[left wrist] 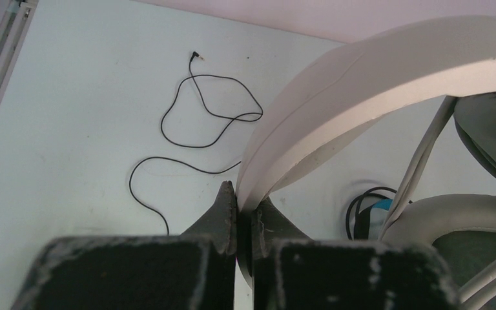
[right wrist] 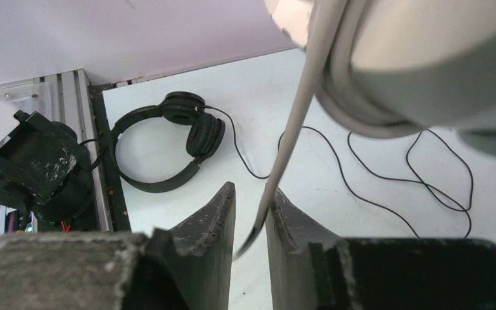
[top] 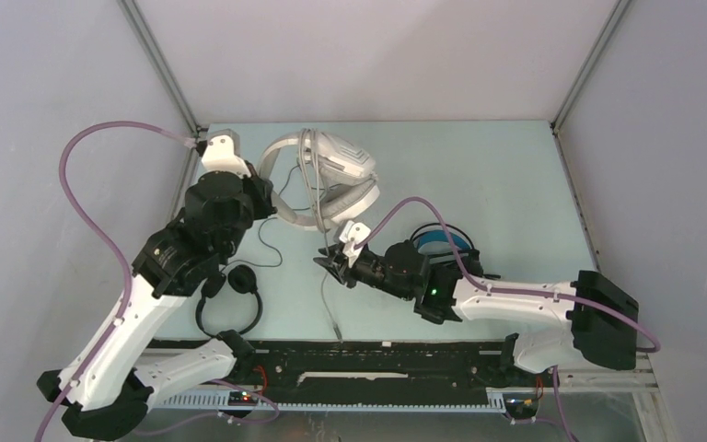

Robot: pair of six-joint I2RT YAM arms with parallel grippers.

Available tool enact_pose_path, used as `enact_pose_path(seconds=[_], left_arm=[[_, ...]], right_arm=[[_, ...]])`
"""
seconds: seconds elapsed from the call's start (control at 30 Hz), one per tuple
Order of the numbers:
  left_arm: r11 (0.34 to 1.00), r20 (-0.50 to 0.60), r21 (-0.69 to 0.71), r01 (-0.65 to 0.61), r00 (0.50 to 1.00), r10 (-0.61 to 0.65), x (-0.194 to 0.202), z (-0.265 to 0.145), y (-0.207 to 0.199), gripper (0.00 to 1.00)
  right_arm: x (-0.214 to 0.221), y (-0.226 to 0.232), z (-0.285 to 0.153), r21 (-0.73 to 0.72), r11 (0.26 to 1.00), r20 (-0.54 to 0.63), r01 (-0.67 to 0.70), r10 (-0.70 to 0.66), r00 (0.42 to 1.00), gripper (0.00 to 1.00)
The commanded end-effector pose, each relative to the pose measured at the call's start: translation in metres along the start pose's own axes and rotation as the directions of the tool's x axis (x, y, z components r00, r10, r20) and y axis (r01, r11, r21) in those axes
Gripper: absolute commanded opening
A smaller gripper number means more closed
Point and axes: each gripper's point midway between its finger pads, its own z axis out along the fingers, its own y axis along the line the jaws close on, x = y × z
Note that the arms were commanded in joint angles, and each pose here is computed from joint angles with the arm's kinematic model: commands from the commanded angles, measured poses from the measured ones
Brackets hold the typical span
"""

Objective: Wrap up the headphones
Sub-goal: Wrap the headphones cable around the headphones.

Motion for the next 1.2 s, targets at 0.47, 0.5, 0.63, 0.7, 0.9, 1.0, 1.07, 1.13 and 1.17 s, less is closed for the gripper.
enact_pose_path(seconds=[0.47,0.5,0.63,0.7,0.9,1.0,1.07,1.13,1.17], left_arm=[[0.973,0.168,0.142,0.184,0.964,-0.207,-0.079,-0.036,-0.021,0.00],[0.973,0.170,0.143,0.183,0.964,-0.207,-0.080,-0.036,-0.022,0.00],[0.968,0.178,0.171,0.183,0.961,-0.213,-0.086,-0.039,-0.026,0.00],[0.967,0.175,0.175,0.183,0.961,-0.213,-0.086,-0.039,-0.027,0.00],[0.962,0.178,0.197,0.188,0.958,-0.223,-0.089,-0.043,-0.030,0.00],[0.950,0.174,0.238,0.202,0.953,-0.246,-0.093,-0.049,-0.035,0.00],[0.943,0.171,0.259,0.210,0.950,-0.259,-0.097,-0.053,-0.039,0.00],[0.934,0.165,0.282,0.219,0.948,-0.273,-0.100,-0.056,-0.043,0.00],[0.930,0.163,0.294,0.223,0.946,-0.279,-0.101,-0.057,-0.044,0.00]], right_arm=[[0.044,0.011,0.031,-0.008,0.999,0.134,-0.039,0.040,0.990,0.43],[0.049,0.014,0.031,-0.016,0.998,0.133,-0.060,0.062,0.989,0.43],[0.067,0.025,0.033,-0.020,0.997,0.109,-0.070,0.072,0.991,0.42],[0.078,0.024,0.034,0.002,0.998,0.090,-0.060,0.060,0.994,0.41],[0.101,0.016,0.031,0.048,0.998,0.049,-0.045,0.043,0.998,0.41],[0.120,0.013,0.026,0.059,0.997,0.020,-0.040,0.039,0.999,0.37],[0.125,0.013,0.024,0.060,0.997,0.032,-0.042,0.040,0.999,0.37],[0.131,0.013,0.022,0.063,0.997,0.036,-0.043,0.041,0.999,0.37],[0.133,0.012,0.022,0.065,0.997,0.035,-0.042,0.040,0.999,0.37]])
